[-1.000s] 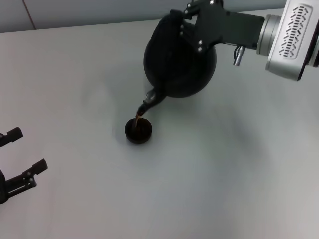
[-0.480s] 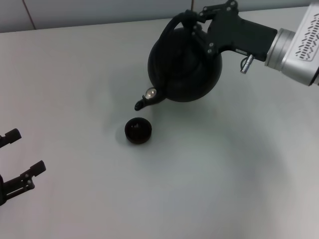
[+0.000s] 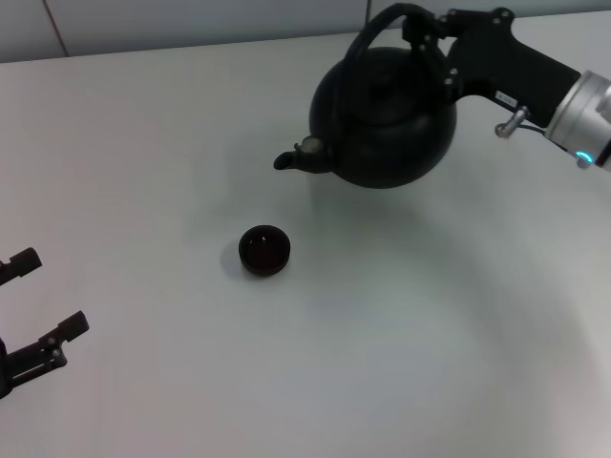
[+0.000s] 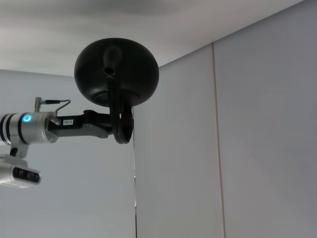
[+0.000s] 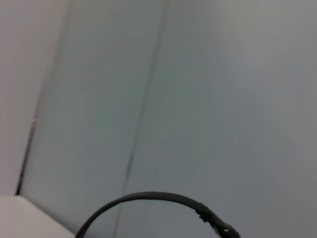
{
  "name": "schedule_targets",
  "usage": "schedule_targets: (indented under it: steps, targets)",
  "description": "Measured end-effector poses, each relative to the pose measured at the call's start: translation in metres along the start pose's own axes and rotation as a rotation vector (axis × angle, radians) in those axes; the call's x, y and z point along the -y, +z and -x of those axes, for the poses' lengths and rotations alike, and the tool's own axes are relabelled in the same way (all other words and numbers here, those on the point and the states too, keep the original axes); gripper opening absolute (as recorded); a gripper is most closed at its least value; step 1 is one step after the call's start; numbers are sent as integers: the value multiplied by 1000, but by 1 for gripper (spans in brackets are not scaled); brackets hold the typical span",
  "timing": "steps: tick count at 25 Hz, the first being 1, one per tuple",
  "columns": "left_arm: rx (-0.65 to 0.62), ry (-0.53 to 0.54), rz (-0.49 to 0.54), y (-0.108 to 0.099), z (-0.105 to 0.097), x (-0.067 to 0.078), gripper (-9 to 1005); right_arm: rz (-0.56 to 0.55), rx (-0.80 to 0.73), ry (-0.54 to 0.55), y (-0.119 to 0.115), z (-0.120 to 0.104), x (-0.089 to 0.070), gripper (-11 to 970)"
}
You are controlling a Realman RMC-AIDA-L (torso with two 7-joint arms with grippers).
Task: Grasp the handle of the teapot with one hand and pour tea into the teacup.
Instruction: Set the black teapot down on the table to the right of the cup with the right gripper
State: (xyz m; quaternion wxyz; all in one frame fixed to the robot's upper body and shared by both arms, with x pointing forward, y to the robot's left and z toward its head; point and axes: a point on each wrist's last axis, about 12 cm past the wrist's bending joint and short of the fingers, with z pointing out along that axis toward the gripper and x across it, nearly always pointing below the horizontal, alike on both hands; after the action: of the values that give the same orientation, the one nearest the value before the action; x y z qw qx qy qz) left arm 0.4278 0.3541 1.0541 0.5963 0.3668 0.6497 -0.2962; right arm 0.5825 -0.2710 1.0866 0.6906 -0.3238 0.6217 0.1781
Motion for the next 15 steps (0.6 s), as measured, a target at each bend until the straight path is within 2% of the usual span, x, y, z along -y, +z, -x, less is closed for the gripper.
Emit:
schedule_targets:
  steps: [7,15]
  targets:
    - [6,4,-5,0,0,2,859,-36,-17,67,-21,-13,-7,99]
    - [7,4,-12,1,0,2,859,-72,-35,99,-29,-25,-15,101]
